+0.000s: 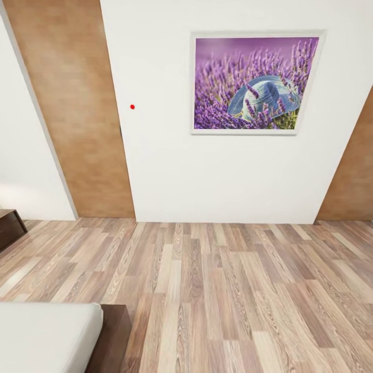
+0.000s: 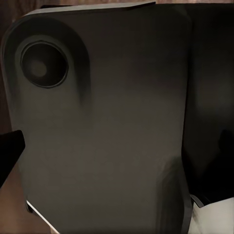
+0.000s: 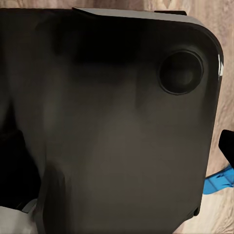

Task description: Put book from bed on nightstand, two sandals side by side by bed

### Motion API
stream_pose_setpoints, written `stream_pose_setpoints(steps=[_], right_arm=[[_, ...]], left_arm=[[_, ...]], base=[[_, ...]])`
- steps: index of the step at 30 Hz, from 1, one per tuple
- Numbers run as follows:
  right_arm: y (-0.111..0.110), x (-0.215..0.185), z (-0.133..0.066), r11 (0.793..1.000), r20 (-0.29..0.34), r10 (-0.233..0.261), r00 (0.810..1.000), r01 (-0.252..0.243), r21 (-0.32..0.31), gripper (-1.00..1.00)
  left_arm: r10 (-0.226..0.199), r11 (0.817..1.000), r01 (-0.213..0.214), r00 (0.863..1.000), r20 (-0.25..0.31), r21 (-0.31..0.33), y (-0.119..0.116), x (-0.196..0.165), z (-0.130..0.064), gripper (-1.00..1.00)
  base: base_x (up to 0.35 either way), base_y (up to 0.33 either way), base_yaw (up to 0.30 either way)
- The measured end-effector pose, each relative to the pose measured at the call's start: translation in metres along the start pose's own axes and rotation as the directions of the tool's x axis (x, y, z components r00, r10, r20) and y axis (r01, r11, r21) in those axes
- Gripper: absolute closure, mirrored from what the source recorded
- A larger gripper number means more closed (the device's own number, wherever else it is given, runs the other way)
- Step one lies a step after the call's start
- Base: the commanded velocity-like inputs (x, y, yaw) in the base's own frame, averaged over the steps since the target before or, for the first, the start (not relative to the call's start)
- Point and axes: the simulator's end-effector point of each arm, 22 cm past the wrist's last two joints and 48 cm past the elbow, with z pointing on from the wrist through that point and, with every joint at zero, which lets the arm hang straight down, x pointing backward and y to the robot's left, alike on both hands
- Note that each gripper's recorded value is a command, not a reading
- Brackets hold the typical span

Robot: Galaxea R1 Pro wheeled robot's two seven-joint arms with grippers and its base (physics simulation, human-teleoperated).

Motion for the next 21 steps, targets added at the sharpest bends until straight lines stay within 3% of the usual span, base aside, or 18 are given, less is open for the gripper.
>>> stream_pose_setpoints(steps=[21], right_arm=[[-0.0002,-0.0006,0.0000,1.000,0.001,0.000,1.000,0.000,0.001,-1.00]], left_arm=[[0.000,1.000,0.000,1.000,-0.001,0.000,0.0000,0.0002,0.0000,-1.00]], base=[[0.091,0.000,0.000]])
